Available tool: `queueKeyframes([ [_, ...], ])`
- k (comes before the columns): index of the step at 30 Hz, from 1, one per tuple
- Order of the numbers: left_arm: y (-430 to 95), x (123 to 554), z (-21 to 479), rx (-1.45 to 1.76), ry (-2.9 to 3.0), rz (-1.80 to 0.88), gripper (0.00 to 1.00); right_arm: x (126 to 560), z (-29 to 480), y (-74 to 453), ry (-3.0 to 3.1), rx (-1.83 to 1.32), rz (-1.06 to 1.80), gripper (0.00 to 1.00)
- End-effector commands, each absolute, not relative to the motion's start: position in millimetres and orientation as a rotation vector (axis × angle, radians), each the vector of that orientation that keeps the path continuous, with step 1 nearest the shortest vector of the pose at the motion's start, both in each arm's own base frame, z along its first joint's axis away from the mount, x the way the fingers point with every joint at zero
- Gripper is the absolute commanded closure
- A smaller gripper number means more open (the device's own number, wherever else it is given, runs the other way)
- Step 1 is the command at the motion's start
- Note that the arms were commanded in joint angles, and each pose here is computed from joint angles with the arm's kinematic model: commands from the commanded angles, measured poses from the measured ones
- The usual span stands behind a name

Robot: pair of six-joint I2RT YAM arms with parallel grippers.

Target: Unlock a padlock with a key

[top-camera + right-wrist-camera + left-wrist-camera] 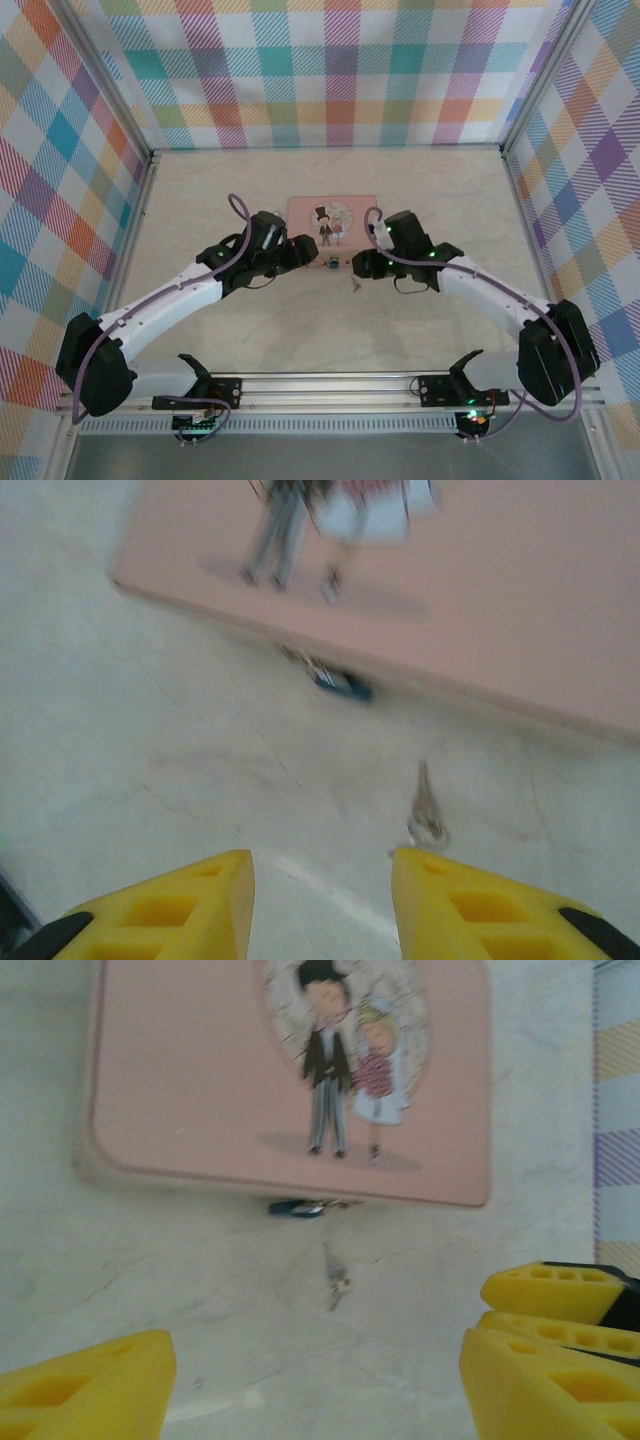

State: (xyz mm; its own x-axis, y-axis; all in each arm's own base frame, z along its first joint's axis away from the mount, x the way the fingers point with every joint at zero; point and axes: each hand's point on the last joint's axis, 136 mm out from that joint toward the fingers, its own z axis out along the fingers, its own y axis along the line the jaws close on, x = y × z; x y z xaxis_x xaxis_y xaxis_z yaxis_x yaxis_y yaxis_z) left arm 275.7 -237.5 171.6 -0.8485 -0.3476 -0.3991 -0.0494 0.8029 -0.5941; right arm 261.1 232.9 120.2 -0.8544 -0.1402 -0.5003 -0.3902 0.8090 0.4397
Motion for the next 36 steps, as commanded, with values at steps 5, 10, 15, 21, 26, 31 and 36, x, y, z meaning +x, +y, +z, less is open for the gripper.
queueKeyframes([
  [5,-230.6,263.3,155.9,-0.368,2.473,-0.839,0.25,261.3,78.6,229.0,2.632,-0.272,0.677,0.57],
  [10,-229.5,260.8,148.7,-0.380,2.485,-0.837,0.25,263.6,56.3,232.3,2.670,-0.266,0.630,0.57],
  [15,-229.5,260.9,145.2,-0.383,2.495,-0.829,0.25,271.0,43.1,234.1,2.675,-0.245,0.604,0.61],
  [21,-229.1,259.5,140.8,-0.388,2.507,-0.824,0.25,274.1,33.6,237.5,2.690,-0.259,0.580,0.67],
  [26,-231.6,262.6,140.9,-0.389,2.490,-0.840,0.25,273.7,28.6,241.4,2.697,-0.285,0.552,0.67],
  [31,-231.7,262.0,139.6,-0.391,2.492,-0.842,0.25,275.8,24.3,242.3,2.703,-0.297,0.506,0.68],
  [36,-229.0,261.0,140.0,-0.396,2.488,-0.834,0.25,271.2,16.5,243.3,2.716,-0.361,0.400,0.70],
])
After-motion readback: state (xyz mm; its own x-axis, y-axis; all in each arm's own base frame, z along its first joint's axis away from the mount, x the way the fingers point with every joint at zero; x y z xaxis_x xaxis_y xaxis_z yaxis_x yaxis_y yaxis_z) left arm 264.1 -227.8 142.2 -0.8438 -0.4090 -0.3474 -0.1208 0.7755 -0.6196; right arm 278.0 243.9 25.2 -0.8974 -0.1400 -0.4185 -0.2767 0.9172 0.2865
